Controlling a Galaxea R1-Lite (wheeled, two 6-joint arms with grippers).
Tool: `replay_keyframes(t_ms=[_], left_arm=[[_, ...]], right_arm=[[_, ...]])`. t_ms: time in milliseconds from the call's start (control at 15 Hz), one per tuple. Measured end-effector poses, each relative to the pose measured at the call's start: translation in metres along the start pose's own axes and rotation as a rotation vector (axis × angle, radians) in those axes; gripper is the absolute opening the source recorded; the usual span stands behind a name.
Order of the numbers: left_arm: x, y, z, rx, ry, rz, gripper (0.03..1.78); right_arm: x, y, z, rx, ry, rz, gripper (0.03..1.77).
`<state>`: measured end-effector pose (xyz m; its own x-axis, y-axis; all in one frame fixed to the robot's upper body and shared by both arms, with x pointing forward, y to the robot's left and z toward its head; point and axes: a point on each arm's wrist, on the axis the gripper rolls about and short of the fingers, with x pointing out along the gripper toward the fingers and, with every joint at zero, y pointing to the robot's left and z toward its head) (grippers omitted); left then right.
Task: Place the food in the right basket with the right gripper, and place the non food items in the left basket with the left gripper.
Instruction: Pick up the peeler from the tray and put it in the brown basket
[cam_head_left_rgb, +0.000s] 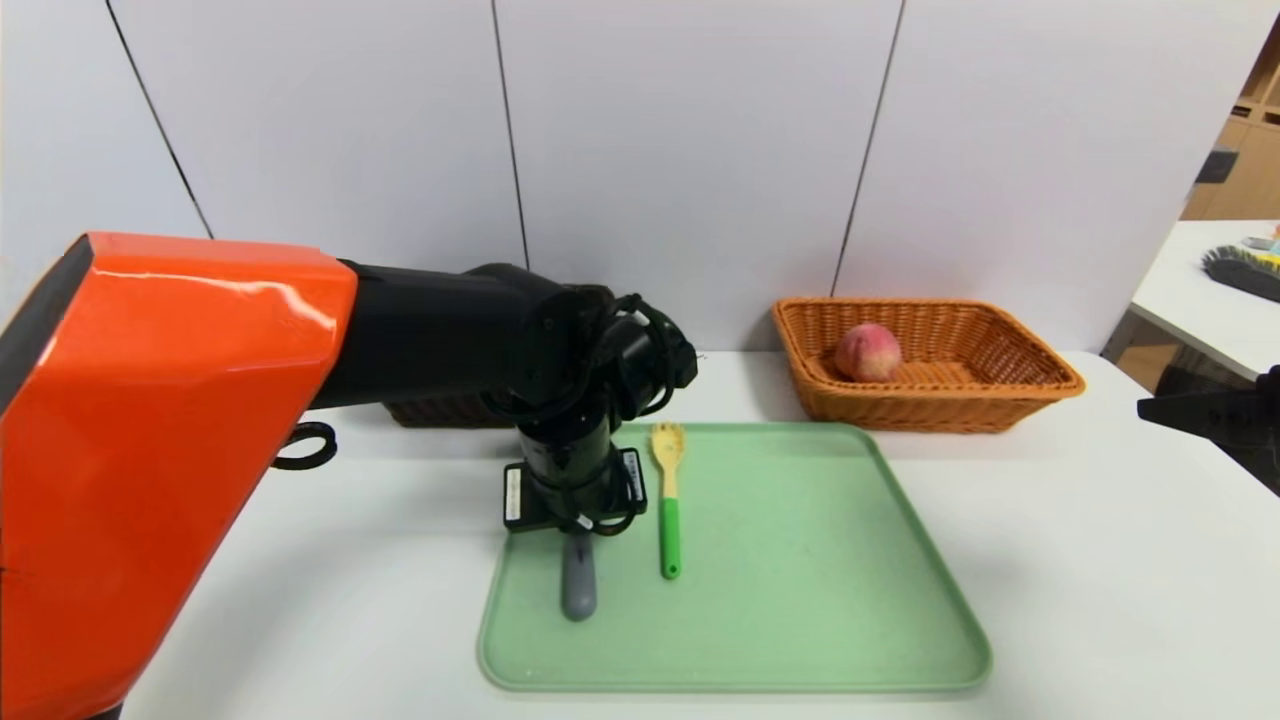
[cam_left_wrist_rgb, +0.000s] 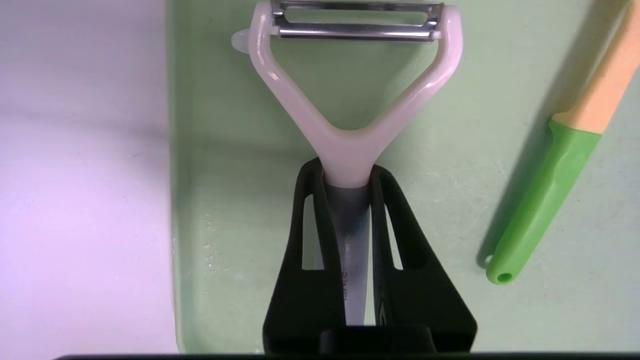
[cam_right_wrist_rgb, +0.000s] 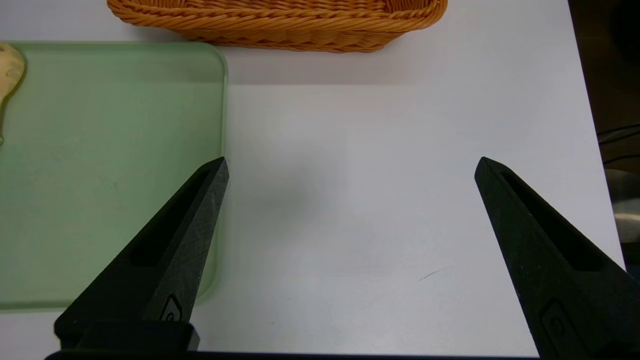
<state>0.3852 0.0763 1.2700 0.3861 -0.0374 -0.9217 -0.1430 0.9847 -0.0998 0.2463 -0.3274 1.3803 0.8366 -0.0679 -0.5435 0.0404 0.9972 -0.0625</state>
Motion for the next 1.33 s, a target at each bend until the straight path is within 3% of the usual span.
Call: replay_keyframes(t_ms=[467,733,867,1067,1333], left_arm=[[-0.078,-0.009,-0.034,0.183,-0.063,-0.142,0.20],[-0.136,-0.001,-0.029,0.277,-0.214,-0.272,0.20],[-0.152,0.008,-0.015,0.303,-0.347,-0.272,0.20],[-0.158,0.022,0.022,0.280,-0.543,-0.271,0.20],[-0.134,0.043,0.084,0.152,-0.744,-0.235,0.20]], right_arm=[[0.000,0.000,-0.002,0.001,0.006,-0.001,1.70],[0.000,0.000,-0.005,0.002,0.015,-0.003,1.70],[0.000,0.000,-0.005,0.002,0.014,-0.003,1.70],[-0.001,0.000,-0.005,0.000,0.011,-0.002,1.70],[-0.003,-0.001,-0.006,0.000,0.008,-0.006,1.70]])
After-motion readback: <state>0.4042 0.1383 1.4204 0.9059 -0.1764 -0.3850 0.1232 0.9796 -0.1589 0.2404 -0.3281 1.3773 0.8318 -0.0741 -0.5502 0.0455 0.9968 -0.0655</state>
